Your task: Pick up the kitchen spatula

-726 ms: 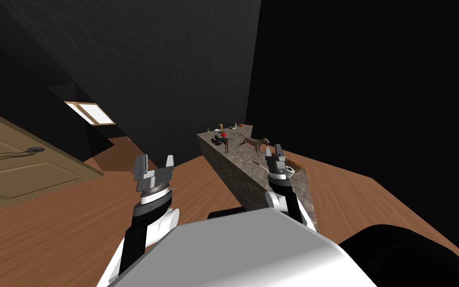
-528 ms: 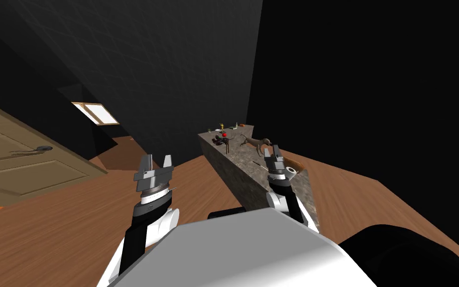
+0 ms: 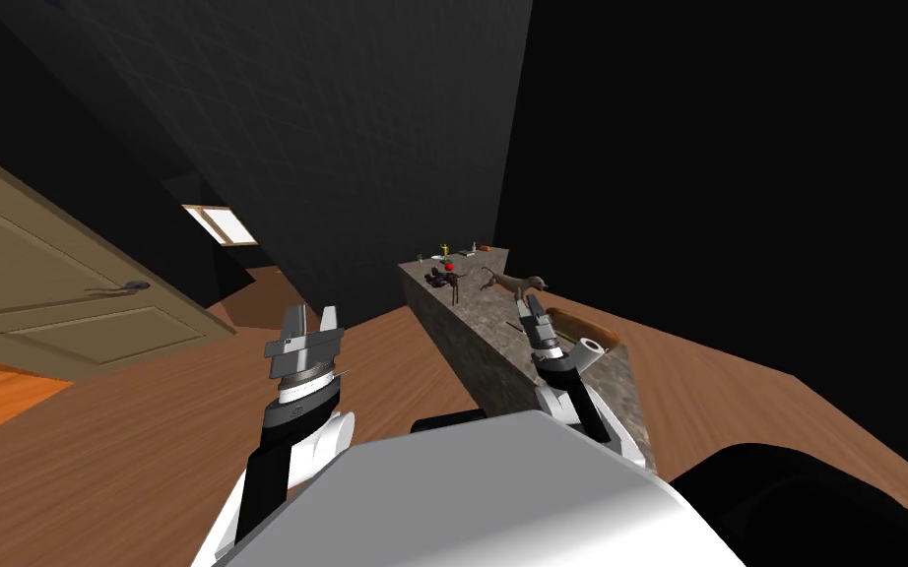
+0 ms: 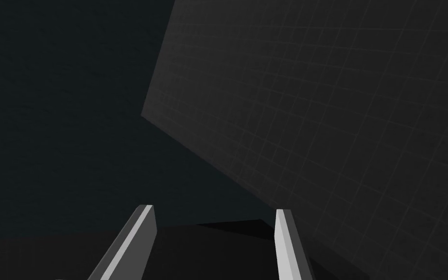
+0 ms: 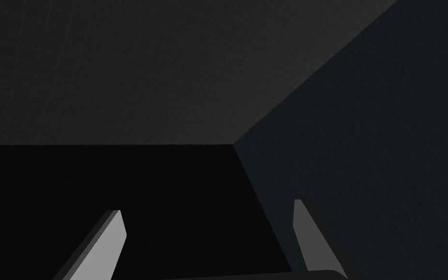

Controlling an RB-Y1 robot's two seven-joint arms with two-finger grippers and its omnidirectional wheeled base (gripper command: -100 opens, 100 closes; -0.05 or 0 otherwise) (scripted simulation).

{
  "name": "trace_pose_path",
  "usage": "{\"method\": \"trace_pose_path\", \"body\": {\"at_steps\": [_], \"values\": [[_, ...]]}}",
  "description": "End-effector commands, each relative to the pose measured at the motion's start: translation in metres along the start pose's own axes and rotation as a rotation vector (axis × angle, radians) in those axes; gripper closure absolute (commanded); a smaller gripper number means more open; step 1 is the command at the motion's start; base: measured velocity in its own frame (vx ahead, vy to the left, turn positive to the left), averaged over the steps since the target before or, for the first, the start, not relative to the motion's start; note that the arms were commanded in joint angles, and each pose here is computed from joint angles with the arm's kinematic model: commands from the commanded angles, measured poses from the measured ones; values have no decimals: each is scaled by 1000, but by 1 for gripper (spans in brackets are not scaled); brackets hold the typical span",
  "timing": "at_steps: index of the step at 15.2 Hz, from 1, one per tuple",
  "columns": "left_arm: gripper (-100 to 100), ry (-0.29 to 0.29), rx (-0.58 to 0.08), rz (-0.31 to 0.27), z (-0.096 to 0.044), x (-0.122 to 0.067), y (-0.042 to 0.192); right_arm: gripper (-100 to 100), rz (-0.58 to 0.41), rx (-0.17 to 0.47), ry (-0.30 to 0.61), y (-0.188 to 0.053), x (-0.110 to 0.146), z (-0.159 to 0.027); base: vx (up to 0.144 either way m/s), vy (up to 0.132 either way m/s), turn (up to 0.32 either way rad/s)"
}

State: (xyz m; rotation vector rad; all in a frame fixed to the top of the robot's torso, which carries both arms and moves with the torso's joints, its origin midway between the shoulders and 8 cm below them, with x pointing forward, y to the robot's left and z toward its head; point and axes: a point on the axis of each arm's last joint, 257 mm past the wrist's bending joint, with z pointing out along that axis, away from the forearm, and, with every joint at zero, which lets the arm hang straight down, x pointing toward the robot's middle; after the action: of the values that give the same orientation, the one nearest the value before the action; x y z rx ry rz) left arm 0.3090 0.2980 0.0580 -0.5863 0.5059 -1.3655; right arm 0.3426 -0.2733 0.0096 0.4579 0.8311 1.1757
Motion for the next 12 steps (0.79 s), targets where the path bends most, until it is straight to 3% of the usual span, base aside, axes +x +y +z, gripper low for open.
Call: {"method": "trace_pose_path", "body": {"at_steps": [1,6,12], "values": [[0,0,0,0,0,0,0,-100,-25,33,57,-15,9,-8,27,6,125],[0,0,0,0,0,0,0,-100,-71,86,159,-39,19,-24,37,8,122],[0,0,0,0,0,0,0,-100,-145,180,313,-80,27,-56,39,3,147]]}}
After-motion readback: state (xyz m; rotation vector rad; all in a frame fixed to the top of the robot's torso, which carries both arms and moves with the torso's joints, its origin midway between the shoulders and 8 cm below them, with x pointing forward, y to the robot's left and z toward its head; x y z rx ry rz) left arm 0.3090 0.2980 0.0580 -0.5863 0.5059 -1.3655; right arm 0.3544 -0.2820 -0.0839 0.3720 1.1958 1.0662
